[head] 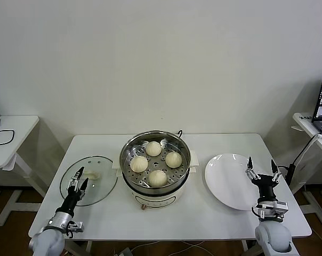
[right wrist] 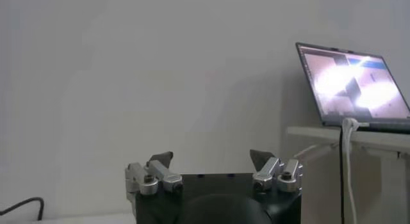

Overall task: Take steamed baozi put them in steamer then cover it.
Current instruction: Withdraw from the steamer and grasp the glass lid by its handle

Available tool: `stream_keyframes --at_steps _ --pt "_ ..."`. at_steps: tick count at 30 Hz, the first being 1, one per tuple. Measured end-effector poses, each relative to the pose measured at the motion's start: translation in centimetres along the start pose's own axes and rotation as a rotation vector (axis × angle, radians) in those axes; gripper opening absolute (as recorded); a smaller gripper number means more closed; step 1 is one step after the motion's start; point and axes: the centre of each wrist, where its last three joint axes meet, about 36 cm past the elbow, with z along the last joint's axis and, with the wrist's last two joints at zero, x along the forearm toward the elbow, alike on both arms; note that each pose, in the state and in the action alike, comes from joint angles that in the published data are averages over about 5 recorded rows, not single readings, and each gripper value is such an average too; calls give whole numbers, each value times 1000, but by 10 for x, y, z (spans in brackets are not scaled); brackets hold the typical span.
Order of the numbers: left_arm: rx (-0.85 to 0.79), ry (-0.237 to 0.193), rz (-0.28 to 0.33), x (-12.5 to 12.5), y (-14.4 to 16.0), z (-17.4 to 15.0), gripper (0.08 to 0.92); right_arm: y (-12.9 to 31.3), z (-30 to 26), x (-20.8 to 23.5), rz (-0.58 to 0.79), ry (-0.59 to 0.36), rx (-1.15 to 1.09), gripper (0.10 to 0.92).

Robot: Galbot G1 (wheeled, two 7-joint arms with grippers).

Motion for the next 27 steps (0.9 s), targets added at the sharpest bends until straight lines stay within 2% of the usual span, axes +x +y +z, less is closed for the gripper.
stream_keyframes --at_steps 27 --pt "-16 37 8 -40 -12 2 823 2 10 9 -8 9 3 823"
